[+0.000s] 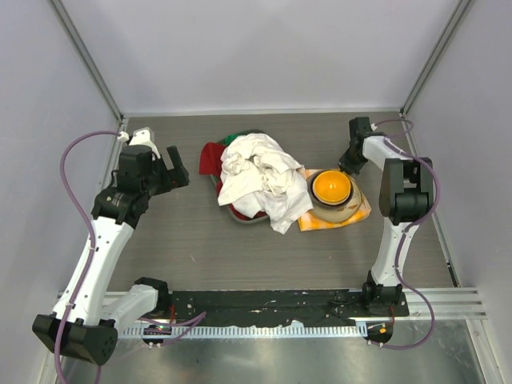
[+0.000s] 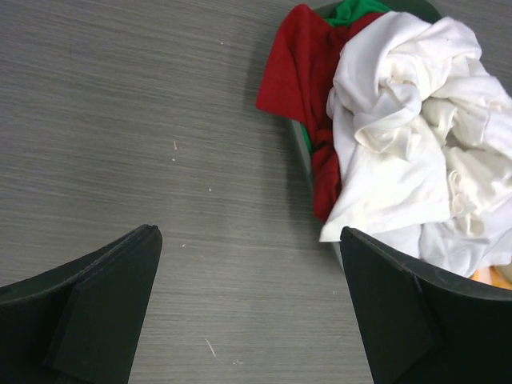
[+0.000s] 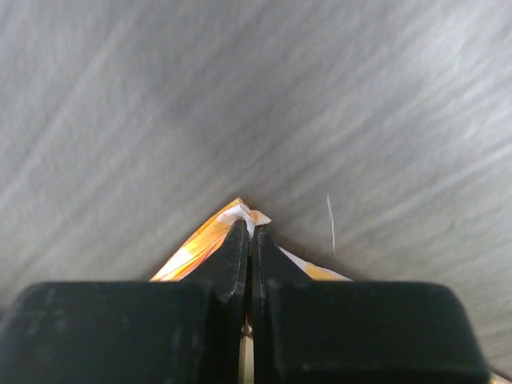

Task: Fold and stack the t-shirts

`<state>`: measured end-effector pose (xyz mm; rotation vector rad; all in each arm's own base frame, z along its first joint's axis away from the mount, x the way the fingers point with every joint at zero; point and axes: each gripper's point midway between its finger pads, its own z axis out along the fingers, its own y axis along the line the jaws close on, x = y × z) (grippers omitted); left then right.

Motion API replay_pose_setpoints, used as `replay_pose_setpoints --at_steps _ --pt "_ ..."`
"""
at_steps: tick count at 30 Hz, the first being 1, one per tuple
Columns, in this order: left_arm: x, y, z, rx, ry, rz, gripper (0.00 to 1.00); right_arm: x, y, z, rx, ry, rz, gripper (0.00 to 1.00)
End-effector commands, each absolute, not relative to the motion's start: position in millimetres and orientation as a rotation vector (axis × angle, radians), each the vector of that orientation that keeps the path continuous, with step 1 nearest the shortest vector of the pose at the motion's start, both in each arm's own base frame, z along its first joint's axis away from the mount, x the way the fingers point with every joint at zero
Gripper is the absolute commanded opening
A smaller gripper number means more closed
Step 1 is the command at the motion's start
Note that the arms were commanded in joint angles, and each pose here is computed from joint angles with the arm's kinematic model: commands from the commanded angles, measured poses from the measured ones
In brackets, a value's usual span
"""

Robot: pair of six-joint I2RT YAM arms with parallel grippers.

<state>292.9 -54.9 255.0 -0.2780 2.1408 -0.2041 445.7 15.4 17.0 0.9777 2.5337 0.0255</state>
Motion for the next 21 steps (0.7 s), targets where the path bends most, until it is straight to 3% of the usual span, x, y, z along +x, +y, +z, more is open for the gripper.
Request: replay_pose_setpoints --at_steps 1,21 --pt "296.5 -52.9 256.3 -0.301 2.119 -0.201 1.00 462.7 -74.7 -23.6 1.161 2.426 -0.326 0.01" --pt "300.5 -41.8 251.4 -0.352 2.126 -0.126 1.00 557.6 -212.8 -33.6 1.376 2.204 -0.322 0.01"
